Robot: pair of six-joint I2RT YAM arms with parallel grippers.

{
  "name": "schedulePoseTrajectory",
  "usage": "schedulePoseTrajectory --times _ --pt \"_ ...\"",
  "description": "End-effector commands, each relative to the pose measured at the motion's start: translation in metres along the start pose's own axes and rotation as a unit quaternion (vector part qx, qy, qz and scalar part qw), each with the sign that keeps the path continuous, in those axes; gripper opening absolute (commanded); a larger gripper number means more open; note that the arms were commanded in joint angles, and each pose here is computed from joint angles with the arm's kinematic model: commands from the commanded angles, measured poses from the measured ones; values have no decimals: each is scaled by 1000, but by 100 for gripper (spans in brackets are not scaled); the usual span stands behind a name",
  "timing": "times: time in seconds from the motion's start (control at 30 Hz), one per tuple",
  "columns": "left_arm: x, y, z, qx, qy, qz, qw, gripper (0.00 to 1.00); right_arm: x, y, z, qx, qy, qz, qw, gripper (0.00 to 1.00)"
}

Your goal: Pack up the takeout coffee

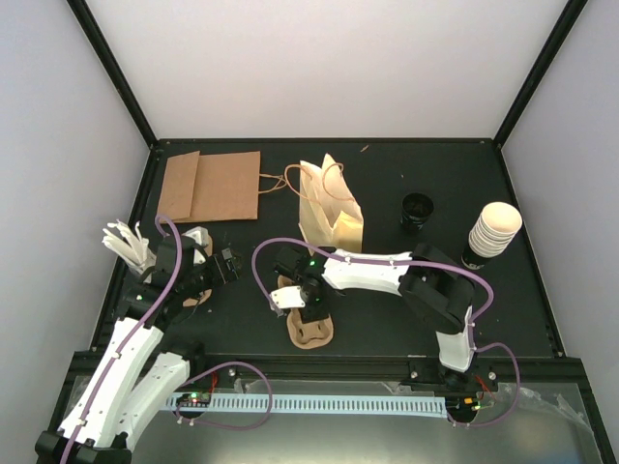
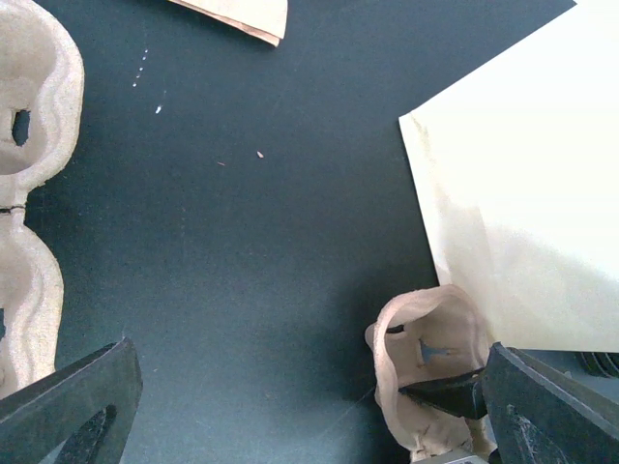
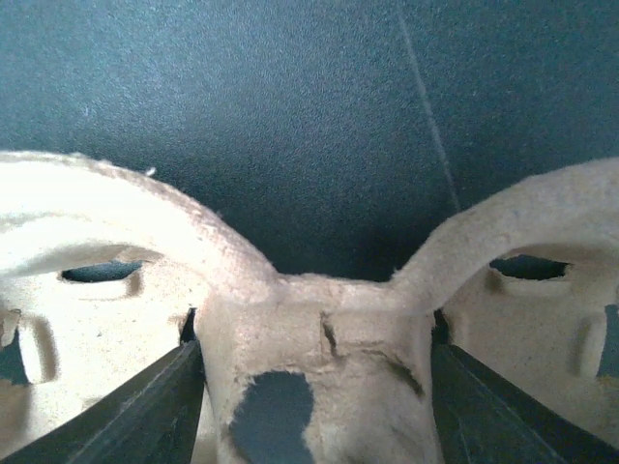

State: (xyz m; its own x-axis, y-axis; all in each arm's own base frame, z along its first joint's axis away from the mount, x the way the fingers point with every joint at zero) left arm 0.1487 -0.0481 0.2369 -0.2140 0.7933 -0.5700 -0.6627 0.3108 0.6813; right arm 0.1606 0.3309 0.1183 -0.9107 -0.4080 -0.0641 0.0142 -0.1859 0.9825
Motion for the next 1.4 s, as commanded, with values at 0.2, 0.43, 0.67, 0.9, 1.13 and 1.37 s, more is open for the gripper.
schedulePoseTrajectory --times 0.2,0.43,0.67,0.9,1.13,1.37 --pt "-3 8 5 -20 -7 -7 1000 99 -3 36 8 -43 12 -63 997 58" --pt "-8 23 11 -45 -21 0 999 99 1 59 7 -67 10 -95 993 59" --pt "-9 24 13 -48 -25 2 999 99 0 44 4 -33 12 -76 996 75" --pt "-9 25 14 -50 -32 5 998 99 -5 24 5 -15 9 -58 998 73" --pt "-11 25 16 -49 -34 9 998 99 -6 16 7 -17 10 -41 999 62" --pt "-10 23 15 -46 -33 8 998 99 -6 18 7 -21 10 -41 999 47"
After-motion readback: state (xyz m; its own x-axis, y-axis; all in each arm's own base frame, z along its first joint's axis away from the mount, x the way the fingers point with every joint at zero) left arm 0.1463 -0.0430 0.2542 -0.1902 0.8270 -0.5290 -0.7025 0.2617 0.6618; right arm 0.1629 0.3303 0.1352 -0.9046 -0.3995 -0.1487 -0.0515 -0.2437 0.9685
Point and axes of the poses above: each gripper's point midway between its finger pads, its own y axis back along the fingers, its own x axis along the line the jaws close on, z = x × y, the point moved 10 cm from there along y, back along the fingers, and after that the axes turned 8 degrees about y, right-handed, at the moved point
